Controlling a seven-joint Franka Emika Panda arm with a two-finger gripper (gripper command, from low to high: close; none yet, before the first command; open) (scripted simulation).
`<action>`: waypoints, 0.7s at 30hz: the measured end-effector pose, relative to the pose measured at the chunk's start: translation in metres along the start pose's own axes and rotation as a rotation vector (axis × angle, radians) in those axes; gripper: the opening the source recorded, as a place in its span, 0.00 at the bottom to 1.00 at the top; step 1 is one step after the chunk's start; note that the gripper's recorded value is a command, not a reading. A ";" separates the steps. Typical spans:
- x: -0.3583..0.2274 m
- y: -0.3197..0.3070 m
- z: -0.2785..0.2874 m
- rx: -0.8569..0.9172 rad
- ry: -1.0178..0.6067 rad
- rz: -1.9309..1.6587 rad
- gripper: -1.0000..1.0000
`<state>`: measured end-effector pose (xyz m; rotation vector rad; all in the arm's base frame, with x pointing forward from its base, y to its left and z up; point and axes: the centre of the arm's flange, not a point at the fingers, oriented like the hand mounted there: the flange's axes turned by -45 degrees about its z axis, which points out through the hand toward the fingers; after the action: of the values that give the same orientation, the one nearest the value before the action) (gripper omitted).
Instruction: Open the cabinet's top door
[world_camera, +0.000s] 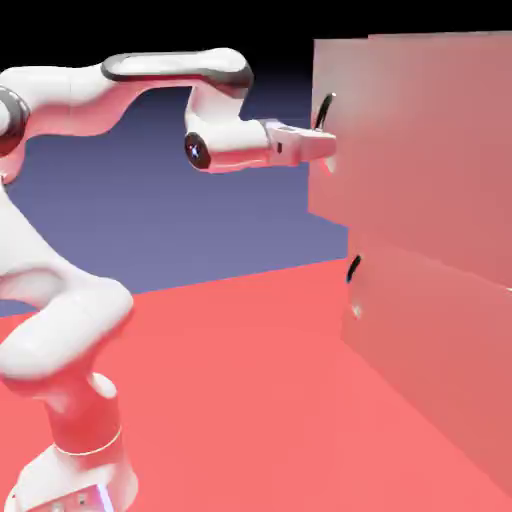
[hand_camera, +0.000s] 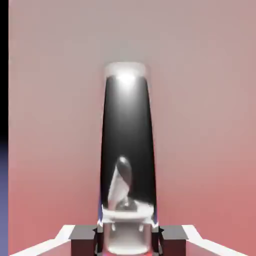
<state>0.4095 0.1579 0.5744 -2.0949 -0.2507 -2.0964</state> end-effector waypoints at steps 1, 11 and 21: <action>0.000 0.002 -0.007 0.013 0.000 0.000 0.00; 0.000 0.031 -0.082 0.167 0.000 0.000 0.00; 0.000 0.075 -0.157 0.330 -0.001 -0.002 0.00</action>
<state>0.2747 0.0485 0.5745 -1.9004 -0.5568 -1.9007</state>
